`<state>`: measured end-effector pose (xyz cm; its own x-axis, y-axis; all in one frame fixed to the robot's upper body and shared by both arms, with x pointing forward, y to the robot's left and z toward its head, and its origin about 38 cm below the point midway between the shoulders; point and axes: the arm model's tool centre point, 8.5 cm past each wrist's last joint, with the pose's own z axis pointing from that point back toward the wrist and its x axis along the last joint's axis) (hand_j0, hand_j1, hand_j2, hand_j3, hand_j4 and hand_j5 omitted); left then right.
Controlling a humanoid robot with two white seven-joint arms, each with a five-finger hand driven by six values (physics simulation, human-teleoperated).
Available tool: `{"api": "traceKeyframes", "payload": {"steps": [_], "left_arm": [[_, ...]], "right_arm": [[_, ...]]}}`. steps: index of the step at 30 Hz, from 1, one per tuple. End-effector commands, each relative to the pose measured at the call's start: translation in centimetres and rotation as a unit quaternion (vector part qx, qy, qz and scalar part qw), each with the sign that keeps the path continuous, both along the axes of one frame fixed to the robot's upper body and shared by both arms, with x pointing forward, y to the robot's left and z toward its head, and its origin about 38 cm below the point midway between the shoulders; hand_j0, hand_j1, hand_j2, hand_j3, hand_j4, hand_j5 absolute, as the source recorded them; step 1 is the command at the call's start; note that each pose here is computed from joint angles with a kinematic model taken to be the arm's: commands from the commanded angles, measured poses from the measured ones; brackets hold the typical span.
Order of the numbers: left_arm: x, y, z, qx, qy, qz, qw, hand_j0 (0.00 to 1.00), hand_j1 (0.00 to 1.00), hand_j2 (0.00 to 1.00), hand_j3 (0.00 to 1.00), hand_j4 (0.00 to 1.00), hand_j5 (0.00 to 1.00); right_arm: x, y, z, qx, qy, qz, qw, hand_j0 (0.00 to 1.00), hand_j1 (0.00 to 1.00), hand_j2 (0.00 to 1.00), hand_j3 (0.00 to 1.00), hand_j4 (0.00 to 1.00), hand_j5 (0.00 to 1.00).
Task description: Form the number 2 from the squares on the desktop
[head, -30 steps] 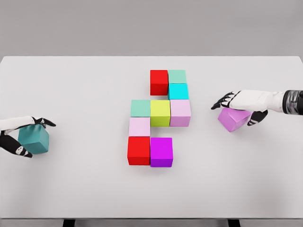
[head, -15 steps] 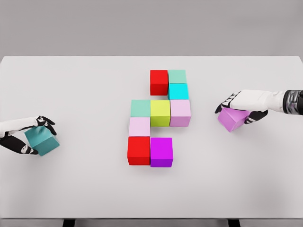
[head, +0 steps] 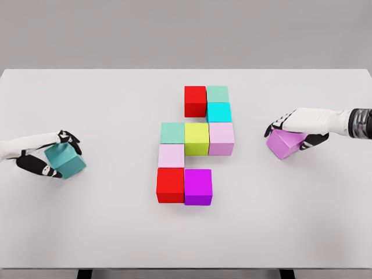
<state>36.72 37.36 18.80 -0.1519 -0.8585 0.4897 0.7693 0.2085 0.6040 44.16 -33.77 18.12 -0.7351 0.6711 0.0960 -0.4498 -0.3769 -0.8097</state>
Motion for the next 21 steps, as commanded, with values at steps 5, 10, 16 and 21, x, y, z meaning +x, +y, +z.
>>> {"api": "traceKeyframes", "payload": {"steps": [5,10,16,21], "left_arm": [[2.7,-2.3,-0.8,-0.008,0.001,0.018,0.9998,0.5,0.5,0.5,0.5,0.5,0.5],[4.1,-3.5,0.7,-0.019,-0.021,0.014,0.9995,0.5,0.5,0.5,0.5,0.5,0.5],[5.7,-5.2,1.9,-0.033,-0.035,0.022,0.9986,0.49,0.49,0.49,0.49,0.49,0.49],[8.0,-7.0,2.1,-0.04,-0.037,0.041,0.9977,0.49,0.49,0.49,0.49,0.49,0.49]], "right_arm": [[0.1,0.6,1.4,0.016,-0.018,0.007,0.9997,0.61,0.61,0.61,0.61,0.61,0.61],[-0.7,2.4,2.1,0.022,-0.03,0.037,0.9986,0.63,0.63,0.63,0.63,0.63,0.63],[-3.6,5.4,1.7,0.027,-0.029,0.095,0.9947,0.63,0.63,0.63,0.63,0.63,0.63],[-6.1,6.7,1.6,0.025,-0.027,0.132,0.9906,0.63,0.63,0.63,0.63,0.63,0.63]]}}
